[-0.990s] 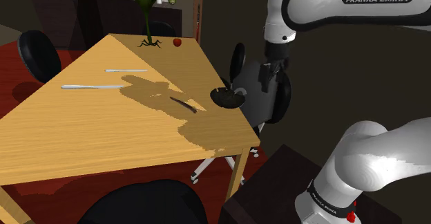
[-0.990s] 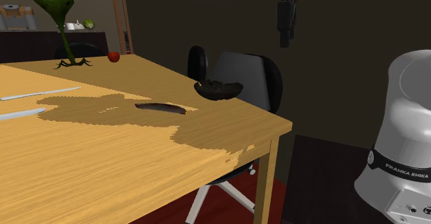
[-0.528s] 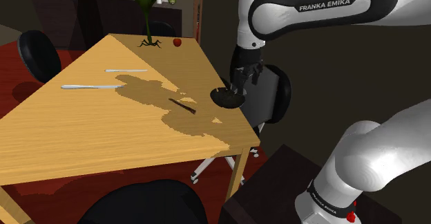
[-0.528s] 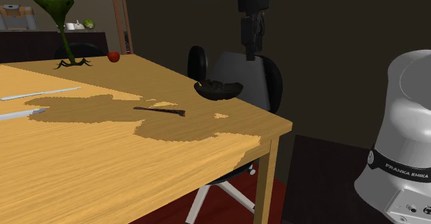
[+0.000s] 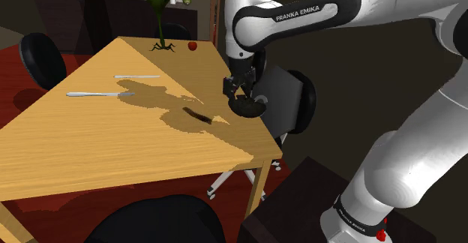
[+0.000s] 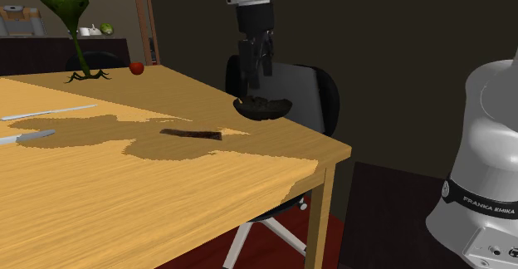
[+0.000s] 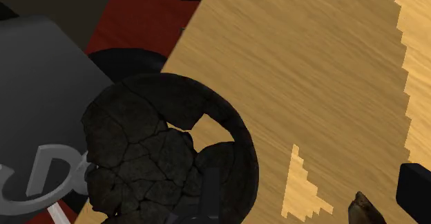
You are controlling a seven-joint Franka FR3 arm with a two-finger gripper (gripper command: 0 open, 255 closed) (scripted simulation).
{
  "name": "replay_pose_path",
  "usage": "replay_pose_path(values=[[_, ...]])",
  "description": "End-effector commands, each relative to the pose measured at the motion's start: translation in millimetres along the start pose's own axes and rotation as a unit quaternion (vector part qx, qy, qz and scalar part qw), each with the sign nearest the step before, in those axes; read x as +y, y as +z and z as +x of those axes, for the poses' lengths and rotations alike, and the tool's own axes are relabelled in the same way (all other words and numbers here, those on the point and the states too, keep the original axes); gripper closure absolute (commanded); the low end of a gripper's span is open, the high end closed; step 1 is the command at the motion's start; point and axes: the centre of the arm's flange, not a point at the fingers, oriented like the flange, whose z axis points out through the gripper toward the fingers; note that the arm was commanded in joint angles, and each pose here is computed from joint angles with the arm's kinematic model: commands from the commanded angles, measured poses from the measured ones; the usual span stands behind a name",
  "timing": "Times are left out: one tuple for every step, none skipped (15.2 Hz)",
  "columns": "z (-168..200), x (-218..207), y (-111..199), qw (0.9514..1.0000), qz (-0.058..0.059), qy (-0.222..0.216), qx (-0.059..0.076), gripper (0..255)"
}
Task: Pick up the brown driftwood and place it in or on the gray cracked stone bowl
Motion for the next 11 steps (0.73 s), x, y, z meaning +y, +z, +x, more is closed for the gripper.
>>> replay_pose_path(values=[[23, -12, 7, 1.0, 0.0, -0.005, 0.003, 0], [34, -17, 10, 1.0, 0.001, -0.007, 0.005, 0], [45, -22, 13, 0.9999, 0.001, -0.009, 0.006, 0], [56, -28, 16, 0.9999, 0.001, -0.012, 0.007, 0], [67, -34, 19, 0.9999, 0.001, -0.014, 0.009, 0], [78, -39, 22, 0.9998, 0.001, -0.016, 0.01, 0], [90, -45, 25, 0.9998, 0.001, -0.018, 0.011, 0], [101, -51, 28, 0.9997, 0.001, -0.021, 0.013, 0], [112, -56, 31, 0.9996, 0.001, -0.023, 0.014, 0], [123, -62, 33, 0.9996, 0.002, -0.025, 0.016, 0], [134, -68, 36, 0.9995, 0.002, -0.028, 0.017, 0]])
